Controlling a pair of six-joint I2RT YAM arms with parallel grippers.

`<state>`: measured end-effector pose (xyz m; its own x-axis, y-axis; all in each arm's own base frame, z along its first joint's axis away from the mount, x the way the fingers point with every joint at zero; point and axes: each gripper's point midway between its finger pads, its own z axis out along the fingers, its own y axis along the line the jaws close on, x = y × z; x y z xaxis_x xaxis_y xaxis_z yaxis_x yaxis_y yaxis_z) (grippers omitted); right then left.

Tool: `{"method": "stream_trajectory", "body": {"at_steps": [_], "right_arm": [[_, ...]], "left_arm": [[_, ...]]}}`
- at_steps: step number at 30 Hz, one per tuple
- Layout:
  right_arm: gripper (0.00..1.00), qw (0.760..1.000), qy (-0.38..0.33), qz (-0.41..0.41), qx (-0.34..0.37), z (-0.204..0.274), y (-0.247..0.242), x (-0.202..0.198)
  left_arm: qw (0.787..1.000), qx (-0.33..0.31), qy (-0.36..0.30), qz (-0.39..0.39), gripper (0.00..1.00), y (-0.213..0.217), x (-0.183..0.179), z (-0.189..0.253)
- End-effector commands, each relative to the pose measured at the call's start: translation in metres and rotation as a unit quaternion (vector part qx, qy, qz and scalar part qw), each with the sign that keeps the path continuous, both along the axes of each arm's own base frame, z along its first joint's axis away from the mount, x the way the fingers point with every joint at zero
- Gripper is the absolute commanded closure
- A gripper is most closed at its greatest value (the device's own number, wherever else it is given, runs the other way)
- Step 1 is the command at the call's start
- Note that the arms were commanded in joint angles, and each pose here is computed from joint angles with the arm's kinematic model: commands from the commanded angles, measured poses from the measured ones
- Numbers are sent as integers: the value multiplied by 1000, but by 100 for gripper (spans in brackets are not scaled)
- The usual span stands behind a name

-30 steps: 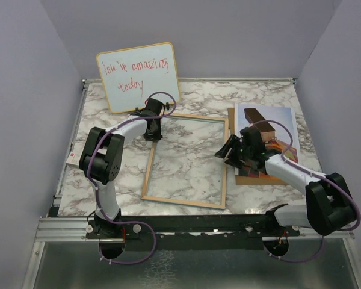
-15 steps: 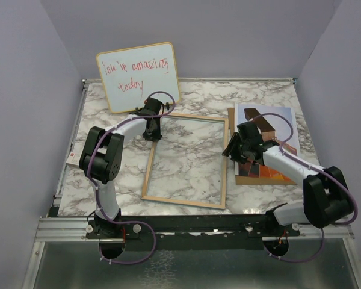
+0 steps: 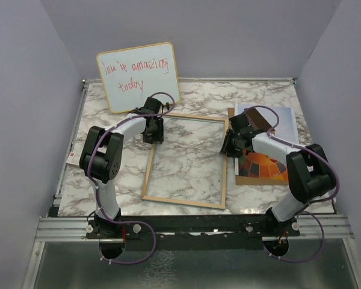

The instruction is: Put the photo into the frame

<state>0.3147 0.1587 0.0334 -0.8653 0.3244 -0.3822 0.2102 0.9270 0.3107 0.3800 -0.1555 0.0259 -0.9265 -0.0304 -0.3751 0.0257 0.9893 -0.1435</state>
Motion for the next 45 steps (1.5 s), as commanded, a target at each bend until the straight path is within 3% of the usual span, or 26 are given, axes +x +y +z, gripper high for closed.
{"method": "stream_trajectory", "body": {"at_steps": [1, 11, 18, 25, 29, 33, 37, 45], "right_arm": [[58, 999, 19, 41, 14, -6, 13, 1], [58, 989, 5, 118, 83, -2, 53, 24], [53, 1000, -7, 27, 5, 13, 11, 44], [40, 992, -53, -60, -100, 49, -63, 59], [37, 984, -8, -37, -175, 42, -88, 40], [36, 980, 72, 27, -181, 26, -84, 4], [27, 968, 119, 57, -211, 12, -78, -23], [24, 959, 137, 81, -236, -6, -64, -21]], "left_arm": [[999, 1, 35, 7, 52, 8, -16, -7], [999, 14, 16, 35, 52, 25, -6, 1], [993, 60, -37, 97, 41, 66, 14, 35], [990, 70, -77, 93, 28, 72, 26, 74], [992, 39, -93, 82, 27, 60, 34, 91], [992, 10, -102, 76, 25, 49, 41, 102], [992, 4, -101, 75, 25, 46, 46, 101], [994, 5, -86, 69, 25, 45, 44, 84]]}}
